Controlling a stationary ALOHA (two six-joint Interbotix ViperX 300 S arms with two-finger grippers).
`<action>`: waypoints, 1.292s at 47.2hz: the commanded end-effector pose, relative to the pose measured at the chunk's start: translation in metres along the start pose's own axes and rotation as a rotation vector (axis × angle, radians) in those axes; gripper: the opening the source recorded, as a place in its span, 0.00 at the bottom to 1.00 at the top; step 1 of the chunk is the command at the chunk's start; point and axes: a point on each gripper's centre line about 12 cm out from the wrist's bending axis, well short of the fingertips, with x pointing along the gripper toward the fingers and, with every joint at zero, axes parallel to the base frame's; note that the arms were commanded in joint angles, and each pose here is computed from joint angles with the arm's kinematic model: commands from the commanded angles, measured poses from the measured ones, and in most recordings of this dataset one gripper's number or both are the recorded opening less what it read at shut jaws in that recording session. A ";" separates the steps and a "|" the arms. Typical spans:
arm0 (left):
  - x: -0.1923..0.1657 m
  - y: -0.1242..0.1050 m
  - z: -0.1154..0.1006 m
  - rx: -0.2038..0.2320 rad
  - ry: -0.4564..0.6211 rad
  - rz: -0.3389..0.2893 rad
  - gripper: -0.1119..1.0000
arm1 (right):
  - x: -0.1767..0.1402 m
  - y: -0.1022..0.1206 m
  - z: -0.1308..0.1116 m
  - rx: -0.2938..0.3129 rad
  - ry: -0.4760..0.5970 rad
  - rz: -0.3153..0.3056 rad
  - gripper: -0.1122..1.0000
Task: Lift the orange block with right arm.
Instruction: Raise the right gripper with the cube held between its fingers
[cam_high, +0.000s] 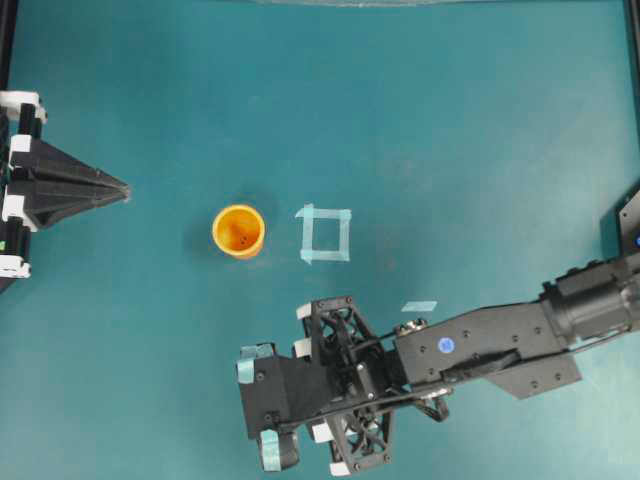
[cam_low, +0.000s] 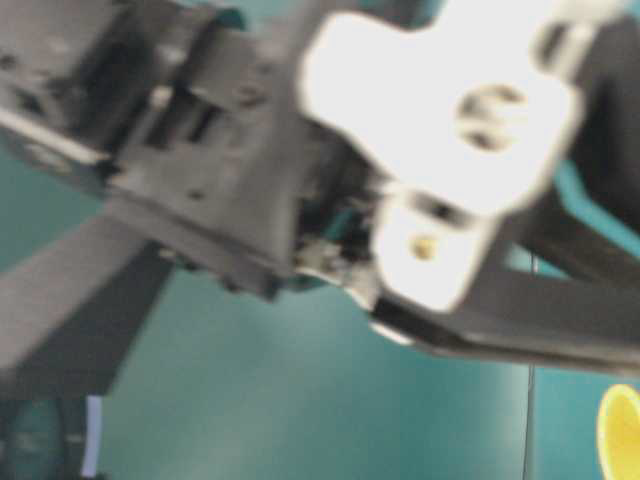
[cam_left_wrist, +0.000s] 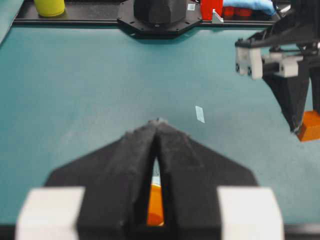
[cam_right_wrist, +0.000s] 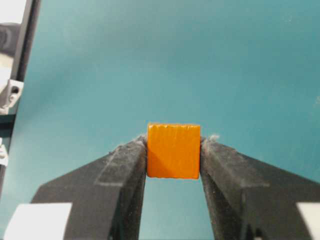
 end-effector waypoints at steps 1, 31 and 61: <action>0.001 0.000 0.011 0.000 -0.026 0.000 0.10 | -0.036 0.002 0.018 0.004 -0.073 0.010 0.47; 0.002 0.000 0.011 -0.003 -0.025 0.000 0.10 | -0.091 0.005 0.044 0.000 -0.094 0.006 0.47; 0.002 0.000 0.009 -0.002 -0.014 0.000 0.10 | -0.093 0.008 0.044 -0.003 -0.086 0.007 0.47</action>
